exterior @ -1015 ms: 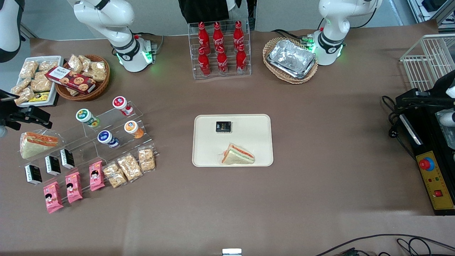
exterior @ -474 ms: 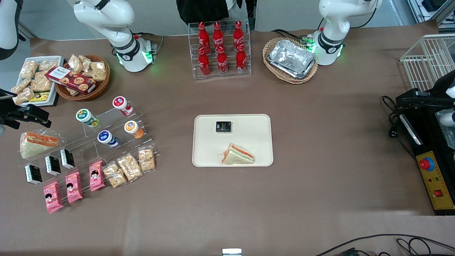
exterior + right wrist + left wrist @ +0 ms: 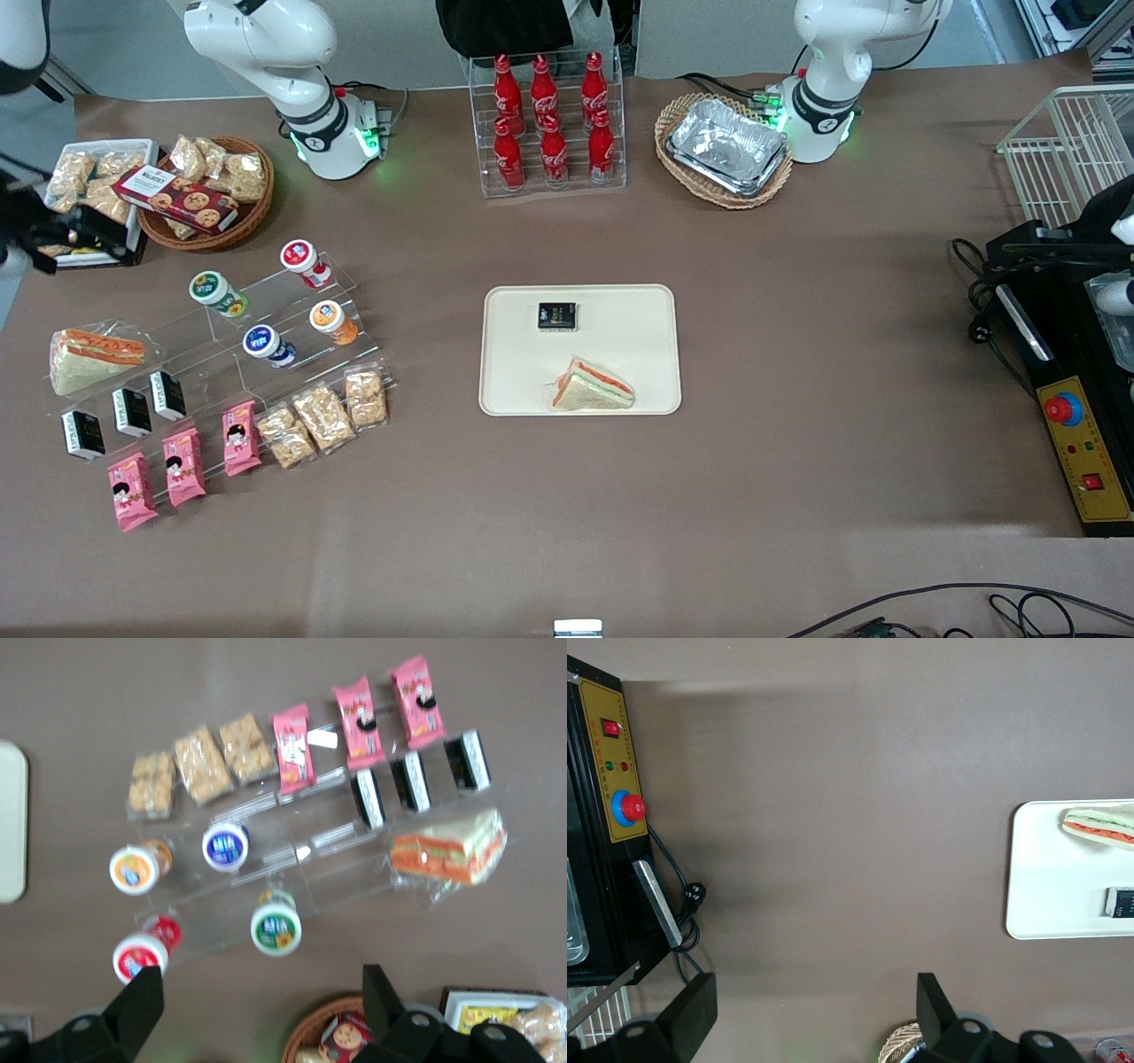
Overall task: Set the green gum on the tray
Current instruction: 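Move the right gripper toward the acrylic rack of drink bottles, then lower the right gripper and grasp the green-label bottle on the rack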
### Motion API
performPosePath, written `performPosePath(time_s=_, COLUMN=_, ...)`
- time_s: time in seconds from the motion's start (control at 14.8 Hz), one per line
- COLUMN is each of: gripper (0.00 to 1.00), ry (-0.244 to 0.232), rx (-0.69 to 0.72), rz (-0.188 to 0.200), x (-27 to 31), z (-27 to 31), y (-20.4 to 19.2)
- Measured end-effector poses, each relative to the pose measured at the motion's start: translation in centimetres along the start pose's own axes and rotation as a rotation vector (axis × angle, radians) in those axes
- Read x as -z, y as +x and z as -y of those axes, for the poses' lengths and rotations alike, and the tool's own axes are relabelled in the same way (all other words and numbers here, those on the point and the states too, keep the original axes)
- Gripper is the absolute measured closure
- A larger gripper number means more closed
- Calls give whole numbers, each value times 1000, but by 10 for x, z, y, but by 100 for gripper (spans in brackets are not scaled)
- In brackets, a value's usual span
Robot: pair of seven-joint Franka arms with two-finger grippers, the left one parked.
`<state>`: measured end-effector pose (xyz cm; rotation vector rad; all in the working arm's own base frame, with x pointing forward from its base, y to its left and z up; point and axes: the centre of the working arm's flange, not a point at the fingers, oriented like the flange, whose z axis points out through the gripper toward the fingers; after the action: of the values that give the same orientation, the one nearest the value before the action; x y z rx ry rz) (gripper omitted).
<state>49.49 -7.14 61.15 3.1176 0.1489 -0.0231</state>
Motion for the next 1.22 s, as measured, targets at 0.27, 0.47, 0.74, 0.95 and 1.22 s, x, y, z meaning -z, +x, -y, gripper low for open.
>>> performPosePath(time_s=0.27, gripper=0, ry=35, rx=33, rz=-39, x=-20, z=-24, y=-75)
performPosePath(time_s=0.47, gripper=0, ry=58, rx=33, rz=-72, x=-37, z=-36, y=-113)
performPosePath(time_s=0.74, gripper=0, ry=59, rx=31, rz=-77, x=-48, z=-37, y=-111)
performPosePath(time_s=0.95, gripper=0, ry=56, rx=25, rz=-71, x=-56, z=-33, y=-103)
performPosePath(time_s=1.22, gripper=0, ry=35, rx=27, rz=-42, x=-74, z=-7, y=-81)
